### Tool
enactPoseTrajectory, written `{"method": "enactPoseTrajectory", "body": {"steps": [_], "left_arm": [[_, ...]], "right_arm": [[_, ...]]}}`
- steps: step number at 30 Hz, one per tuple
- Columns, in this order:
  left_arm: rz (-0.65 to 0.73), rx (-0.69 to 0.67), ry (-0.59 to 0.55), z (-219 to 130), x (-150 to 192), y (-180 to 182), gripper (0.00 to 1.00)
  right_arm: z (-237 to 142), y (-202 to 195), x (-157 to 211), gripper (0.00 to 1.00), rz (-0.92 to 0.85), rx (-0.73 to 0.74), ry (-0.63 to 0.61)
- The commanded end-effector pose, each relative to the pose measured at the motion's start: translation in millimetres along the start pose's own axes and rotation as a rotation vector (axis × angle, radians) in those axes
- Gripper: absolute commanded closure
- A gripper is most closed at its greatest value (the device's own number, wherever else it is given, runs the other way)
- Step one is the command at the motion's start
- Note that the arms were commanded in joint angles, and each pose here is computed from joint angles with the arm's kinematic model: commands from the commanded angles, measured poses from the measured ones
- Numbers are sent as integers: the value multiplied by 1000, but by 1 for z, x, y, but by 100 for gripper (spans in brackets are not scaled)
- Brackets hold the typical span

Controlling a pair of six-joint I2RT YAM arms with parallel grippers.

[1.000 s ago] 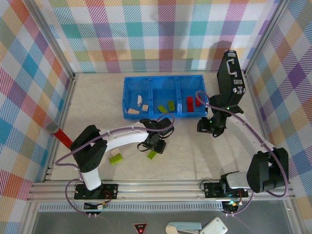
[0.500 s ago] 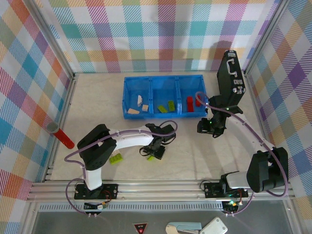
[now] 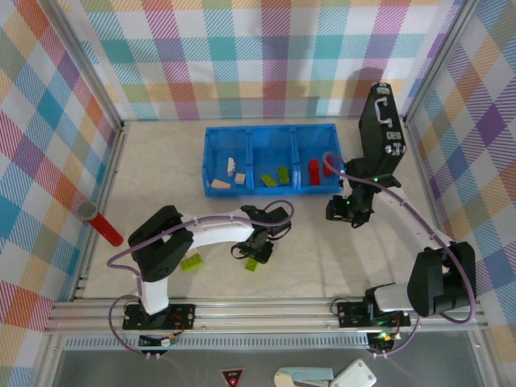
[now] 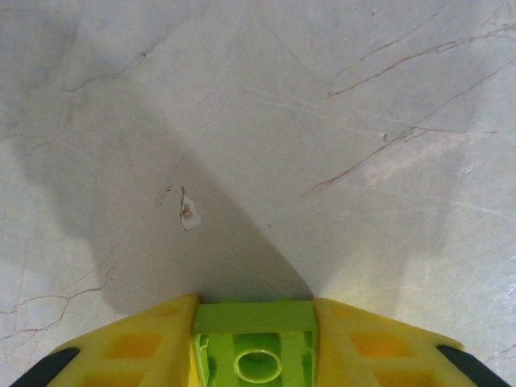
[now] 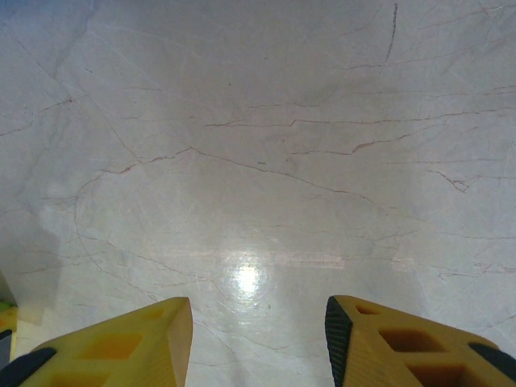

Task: Sort the legos into containers by color
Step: Pick up the lego from the middle-left of the table, then place the lego in the container.

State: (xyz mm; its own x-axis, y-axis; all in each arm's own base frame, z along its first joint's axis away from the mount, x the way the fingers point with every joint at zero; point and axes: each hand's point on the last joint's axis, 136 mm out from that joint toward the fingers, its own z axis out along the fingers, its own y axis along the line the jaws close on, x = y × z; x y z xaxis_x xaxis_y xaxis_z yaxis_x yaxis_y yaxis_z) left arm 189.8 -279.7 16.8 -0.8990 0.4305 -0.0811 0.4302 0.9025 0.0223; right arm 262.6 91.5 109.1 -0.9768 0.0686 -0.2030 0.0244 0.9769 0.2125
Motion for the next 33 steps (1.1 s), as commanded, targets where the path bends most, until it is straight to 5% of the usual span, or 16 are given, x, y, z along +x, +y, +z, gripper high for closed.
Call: {"method": "enactPoseTrajectory", "body": {"steps": [1,14,33], "left_arm": [[-3,-41,35,8,14,8,65],[-11,-60,-76,-25,-14,8,65],[-204,26,-406,-104,-135,25,65]], "right_arm": [[2,-3,3,52,12,8,15],[-8,-5,6,52,9,21,5],[-23,-13,13,52,15,55,-44]]}}
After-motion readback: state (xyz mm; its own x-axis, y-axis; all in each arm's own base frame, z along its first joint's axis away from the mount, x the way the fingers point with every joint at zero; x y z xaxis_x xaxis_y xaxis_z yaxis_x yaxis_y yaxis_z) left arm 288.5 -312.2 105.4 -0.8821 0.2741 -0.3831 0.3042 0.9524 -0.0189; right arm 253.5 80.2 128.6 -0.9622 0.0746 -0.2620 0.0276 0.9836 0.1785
